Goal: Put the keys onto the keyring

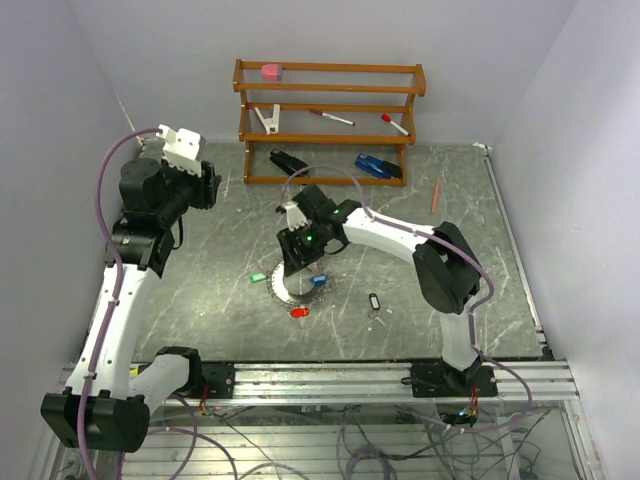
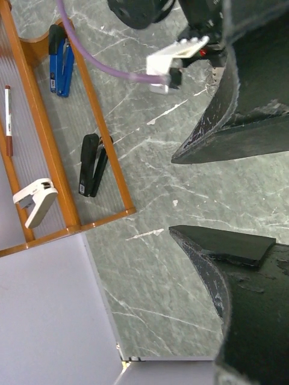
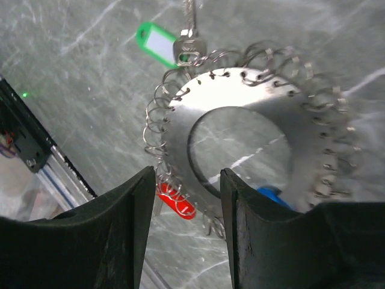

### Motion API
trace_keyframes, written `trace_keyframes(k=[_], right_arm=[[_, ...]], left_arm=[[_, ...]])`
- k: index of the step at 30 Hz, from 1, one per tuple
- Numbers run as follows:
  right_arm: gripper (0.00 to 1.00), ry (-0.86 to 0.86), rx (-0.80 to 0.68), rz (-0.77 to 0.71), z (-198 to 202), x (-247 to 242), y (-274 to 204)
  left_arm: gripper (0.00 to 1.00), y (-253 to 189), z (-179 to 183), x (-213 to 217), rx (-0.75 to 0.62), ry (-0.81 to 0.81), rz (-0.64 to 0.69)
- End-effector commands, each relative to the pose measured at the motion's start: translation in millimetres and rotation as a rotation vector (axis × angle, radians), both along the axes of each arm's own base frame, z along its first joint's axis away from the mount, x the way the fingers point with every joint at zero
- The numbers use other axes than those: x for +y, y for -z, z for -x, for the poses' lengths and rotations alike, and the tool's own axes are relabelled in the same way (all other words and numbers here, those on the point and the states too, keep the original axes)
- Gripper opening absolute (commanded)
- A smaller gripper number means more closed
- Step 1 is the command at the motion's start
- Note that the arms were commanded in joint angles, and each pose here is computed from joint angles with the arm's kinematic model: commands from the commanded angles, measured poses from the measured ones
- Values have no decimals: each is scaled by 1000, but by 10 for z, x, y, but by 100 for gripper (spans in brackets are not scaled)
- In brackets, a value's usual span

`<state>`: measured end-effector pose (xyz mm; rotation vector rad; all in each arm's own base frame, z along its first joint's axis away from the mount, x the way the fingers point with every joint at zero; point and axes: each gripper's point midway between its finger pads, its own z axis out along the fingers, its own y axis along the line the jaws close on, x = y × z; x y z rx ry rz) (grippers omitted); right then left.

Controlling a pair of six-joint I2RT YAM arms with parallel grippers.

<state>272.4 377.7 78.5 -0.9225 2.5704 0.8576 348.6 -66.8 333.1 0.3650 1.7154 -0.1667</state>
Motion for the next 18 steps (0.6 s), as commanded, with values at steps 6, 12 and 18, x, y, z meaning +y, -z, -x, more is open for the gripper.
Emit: trace_keyframes(k=[6, 12, 18], right_arm=[[47, 30, 94, 38, 59, -84, 406], [49, 80, 158, 117, -10, -364, 731], [49, 110, 171, 197, -69, -533, 988]], left_arm=[[57, -27, 36, 100, -23, -43, 27], [91, -12, 54, 94, -21, -36, 36], [98, -48, 54, 113, -26, -41, 29]])
